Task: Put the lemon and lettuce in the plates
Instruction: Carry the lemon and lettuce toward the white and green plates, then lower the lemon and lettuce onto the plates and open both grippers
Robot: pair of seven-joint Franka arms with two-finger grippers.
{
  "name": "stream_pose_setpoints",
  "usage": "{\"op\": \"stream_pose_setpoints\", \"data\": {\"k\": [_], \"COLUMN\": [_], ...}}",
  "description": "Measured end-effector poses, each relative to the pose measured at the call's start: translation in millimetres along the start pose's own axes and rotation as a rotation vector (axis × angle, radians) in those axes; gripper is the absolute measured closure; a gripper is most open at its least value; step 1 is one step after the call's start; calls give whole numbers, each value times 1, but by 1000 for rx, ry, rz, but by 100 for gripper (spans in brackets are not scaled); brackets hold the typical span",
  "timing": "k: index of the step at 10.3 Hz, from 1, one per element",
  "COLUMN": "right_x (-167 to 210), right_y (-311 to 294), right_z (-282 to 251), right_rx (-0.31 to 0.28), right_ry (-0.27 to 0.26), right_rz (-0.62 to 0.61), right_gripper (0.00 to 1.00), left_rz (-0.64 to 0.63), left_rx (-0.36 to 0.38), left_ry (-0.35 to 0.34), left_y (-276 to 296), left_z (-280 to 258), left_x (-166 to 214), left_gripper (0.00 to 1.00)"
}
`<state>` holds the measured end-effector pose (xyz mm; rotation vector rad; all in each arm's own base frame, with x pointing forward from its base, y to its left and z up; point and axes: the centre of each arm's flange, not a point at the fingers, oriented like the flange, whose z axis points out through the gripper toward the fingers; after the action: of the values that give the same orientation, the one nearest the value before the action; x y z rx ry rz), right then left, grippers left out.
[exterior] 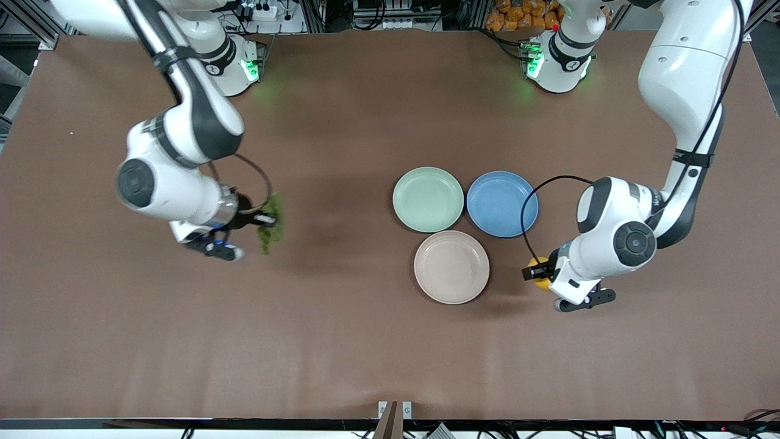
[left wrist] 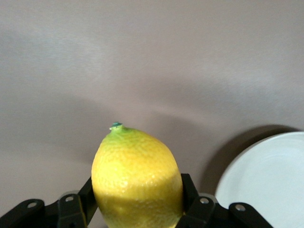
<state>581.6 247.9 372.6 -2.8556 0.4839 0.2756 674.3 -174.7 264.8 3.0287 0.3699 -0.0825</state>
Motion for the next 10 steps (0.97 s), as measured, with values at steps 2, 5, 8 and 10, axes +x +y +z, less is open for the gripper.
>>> {"op": "stream_pose_setpoints", "data": {"k": [2,5,8,10], "right_x": [-46,-131,-190,-212], "right_y": [-58,-135,-178,-200], "right_z": [16,62,136,178], "right_rx": [52,98,119,118], "right_ry": [17,23,77,109], "right_rz": [71,126,178,219], "right_gripper": [96,96,96,96], "left_rz": [-42,-78,-97,-105], "left_rx": [-23,-40,-66,-64], "left_ry": [19,19,37,36], "left_y": [22,70,109,118], "left_z": [8,24,43,51], "left_x": [-8,-35,-59,-66], "left_gripper": [30,30,30,29]}}
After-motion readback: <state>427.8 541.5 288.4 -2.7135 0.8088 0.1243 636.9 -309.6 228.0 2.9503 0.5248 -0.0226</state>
